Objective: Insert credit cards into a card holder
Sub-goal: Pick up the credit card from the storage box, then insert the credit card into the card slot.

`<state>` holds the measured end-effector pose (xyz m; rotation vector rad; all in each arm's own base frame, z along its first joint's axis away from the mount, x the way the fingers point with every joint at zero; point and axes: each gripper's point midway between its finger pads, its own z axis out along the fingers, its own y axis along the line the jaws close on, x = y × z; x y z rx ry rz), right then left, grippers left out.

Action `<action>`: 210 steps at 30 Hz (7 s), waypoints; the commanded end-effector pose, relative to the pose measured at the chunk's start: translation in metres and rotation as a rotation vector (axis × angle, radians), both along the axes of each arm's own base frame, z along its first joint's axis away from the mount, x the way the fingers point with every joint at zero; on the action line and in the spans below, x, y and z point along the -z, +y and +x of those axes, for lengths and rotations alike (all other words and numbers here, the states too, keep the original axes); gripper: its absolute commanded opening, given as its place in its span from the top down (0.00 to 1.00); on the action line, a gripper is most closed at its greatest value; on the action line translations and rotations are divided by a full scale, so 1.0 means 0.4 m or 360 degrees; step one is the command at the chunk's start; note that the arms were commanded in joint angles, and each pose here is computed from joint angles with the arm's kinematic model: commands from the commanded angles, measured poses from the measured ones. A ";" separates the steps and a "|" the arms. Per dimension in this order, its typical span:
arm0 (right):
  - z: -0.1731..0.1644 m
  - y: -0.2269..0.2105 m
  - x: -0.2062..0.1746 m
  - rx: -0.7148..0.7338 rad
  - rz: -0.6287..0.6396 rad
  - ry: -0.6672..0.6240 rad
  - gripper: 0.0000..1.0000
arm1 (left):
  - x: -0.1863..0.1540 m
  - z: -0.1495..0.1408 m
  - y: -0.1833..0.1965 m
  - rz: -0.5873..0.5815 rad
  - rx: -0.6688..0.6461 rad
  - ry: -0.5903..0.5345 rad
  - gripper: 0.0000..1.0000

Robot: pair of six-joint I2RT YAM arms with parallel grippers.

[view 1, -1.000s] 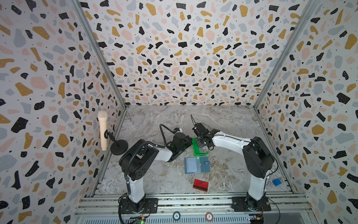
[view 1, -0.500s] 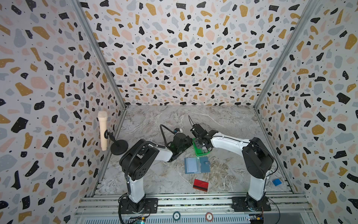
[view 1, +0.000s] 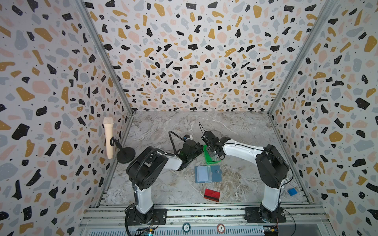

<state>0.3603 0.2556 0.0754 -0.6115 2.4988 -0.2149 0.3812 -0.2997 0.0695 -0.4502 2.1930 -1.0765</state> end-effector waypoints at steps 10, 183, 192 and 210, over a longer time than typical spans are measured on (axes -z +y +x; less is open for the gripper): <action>-0.005 0.014 -0.080 -0.0018 0.0033 -0.0080 0.68 | 0.007 0.007 0.000 -0.0012 -0.0002 -0.0020 1.00; -0.322 0.003 -0.044 -0.0139 0.1717 0.0156 1.00 | 0.097 -0.387 0.109 0.0393 0.0521 -0.0093 1.00; -0.328 0.021 -0.050 -0.0163 0.1735 0.0182 1.00 | 0.099 -0.389 0.104 0.0376 0.0536 -0.0084 1.00; -0.353 0.025 0.007 0.0021 0.1797 0.0378 1.00 | 0.095 -0.397 0.101 0.0335 0.0543 -0.0075 1.00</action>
